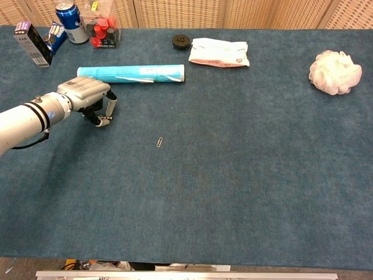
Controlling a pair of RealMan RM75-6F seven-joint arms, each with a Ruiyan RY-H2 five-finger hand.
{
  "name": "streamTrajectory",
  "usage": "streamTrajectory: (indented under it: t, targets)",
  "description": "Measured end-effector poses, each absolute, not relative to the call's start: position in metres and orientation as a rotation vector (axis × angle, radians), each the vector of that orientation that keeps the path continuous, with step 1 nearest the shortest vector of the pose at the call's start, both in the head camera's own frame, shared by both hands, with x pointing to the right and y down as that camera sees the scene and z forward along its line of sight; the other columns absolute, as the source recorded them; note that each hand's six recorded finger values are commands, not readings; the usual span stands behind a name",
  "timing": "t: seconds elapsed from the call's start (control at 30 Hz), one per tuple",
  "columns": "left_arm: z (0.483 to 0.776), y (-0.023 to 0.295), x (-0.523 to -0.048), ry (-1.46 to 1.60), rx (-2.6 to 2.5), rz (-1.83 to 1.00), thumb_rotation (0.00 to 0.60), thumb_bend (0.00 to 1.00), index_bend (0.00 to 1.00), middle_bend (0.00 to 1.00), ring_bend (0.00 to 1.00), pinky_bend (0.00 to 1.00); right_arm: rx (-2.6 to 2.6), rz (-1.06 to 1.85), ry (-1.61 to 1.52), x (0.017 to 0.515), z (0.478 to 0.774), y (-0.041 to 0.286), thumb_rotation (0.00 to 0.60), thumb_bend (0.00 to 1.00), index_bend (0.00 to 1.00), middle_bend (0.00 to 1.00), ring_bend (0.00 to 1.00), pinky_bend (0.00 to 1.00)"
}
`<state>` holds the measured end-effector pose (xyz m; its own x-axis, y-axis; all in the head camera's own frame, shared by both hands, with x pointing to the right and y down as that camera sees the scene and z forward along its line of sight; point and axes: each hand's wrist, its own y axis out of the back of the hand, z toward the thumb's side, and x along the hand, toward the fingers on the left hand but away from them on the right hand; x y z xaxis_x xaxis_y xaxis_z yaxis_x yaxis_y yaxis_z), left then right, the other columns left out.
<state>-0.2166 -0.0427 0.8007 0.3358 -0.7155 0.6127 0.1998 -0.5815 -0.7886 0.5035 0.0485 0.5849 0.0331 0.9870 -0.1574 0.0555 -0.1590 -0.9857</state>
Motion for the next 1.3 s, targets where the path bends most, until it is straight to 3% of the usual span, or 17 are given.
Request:
streamTrajectory:
  t: [0.53, 0.97, 1.3]
  targets:
    - [0.761, -0.045, -0.205, 0.624, -1.976, -1.307, 0.6, 0.36, 0.59, 1.0, 1.0, 0.99, -1.403, 1.269, -1.147, 0.503, 0.589, 0.049, 0.6, 0.22, 0.35, 0.41, 0.34, 0.5]
    - [0.722, -0.01, -0.152, 0.713, -2.267, -1.127, 0.6, 0.36, 0.59, 1.0, 1.0, 0.99, -1.424, 1.27, -1.134, 0.503, 0.592, 0.051, 0.6, 0.22, 0.35, 0.41, 0.34, 0.5]
    - [0.721, 0.002, -0.117, 0.684, -2.274, -1.062, 0.6, 0.36, 0.59, 1.0, 1.0, 0.99, -1.421, 1.273, -1.153, 0.51, 0.589, 0.057, 0.6, 0.22, 0.35, 0.41, 0.34, 0.5]
